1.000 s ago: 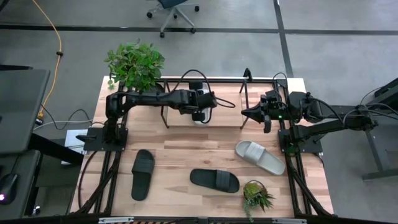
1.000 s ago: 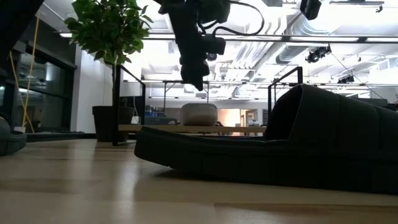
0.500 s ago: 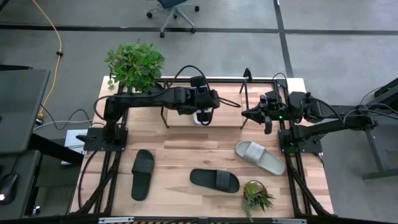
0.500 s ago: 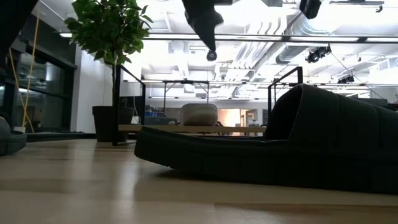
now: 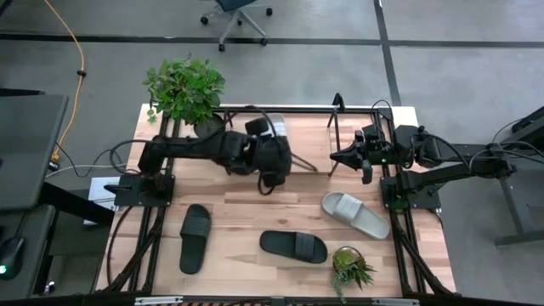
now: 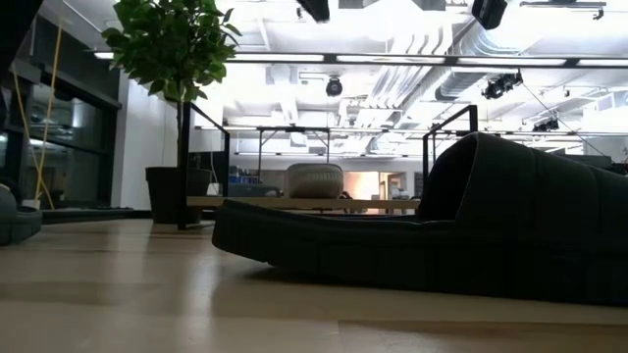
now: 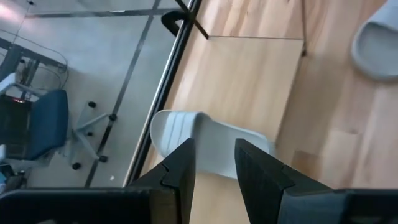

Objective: Pick and place slides into the shelf
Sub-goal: Put the left gray slipper on the shelf

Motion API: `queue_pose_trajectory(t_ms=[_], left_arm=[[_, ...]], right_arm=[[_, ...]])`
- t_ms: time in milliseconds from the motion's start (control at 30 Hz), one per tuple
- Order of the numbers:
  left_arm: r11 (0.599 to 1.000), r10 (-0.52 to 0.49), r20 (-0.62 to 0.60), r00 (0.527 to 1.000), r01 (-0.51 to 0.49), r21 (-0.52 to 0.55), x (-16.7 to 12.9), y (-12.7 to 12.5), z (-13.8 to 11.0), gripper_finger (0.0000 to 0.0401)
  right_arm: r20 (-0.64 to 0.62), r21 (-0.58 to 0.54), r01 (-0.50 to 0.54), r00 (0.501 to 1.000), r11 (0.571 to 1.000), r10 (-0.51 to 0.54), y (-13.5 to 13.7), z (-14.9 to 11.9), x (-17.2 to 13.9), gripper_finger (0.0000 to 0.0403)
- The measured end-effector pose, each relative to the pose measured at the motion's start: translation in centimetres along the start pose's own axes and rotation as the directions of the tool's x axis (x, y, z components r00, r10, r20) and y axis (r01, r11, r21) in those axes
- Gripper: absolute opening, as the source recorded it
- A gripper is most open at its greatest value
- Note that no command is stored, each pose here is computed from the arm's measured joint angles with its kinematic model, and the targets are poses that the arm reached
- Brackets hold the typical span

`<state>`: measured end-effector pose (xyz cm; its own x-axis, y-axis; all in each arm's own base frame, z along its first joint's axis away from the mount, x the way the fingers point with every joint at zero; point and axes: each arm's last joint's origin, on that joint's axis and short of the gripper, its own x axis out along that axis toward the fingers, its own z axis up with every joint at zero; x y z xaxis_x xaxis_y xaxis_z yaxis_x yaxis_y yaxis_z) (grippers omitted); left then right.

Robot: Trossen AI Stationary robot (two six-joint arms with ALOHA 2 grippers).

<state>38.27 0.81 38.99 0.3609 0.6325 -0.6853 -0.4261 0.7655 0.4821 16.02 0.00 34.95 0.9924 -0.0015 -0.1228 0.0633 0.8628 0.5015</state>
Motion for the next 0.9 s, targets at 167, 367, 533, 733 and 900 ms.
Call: queue_pose_trajectory(t_ms=[167,367,533,733,900], left_arm=[[0.997,0.021,0.049,0.999,-0.017,-0.080,-3.8,-0.3,-0.3,0.0101],[0.979,0.043,0.097,0.994,-0.023,-0.204,-7.4,-0.3,-1.9,0.0101],[0.955,0.010,0.152,0.988,0.036,-0.294,-10.3,-0.2,-3.0,0.0101],[0.929,-0.048,0.224,0.973,0.126,-0.349,-13.4,0.0,-4.3,0.0101],[0.909,-0.096,0.267,0.959,0.194,-0.370,-15.4,0.2,-5.2,0.0101]], right_arm=[[0.009,-0.014,0.021,1.000,1.000,-0.021,-0.1,0.0,0.1,0.0000],[-0.024,-0.012,0.011,1.000,1.000,-0.012,-0.1,-0.3,0.7,0.0000],[-0.093,-0.010,0.000,0.996,1.000,-0.001,-0.4,-0.9,2.1,0.0000],[-0.184,0.060,-0.101,0.977,0.993,0.110,0.1,-1.6,2.7,0.0000],[-0.225,0.153,-0.183,0.951,0.971,0.215,1.6,-2.2,2.1,0.0000]])
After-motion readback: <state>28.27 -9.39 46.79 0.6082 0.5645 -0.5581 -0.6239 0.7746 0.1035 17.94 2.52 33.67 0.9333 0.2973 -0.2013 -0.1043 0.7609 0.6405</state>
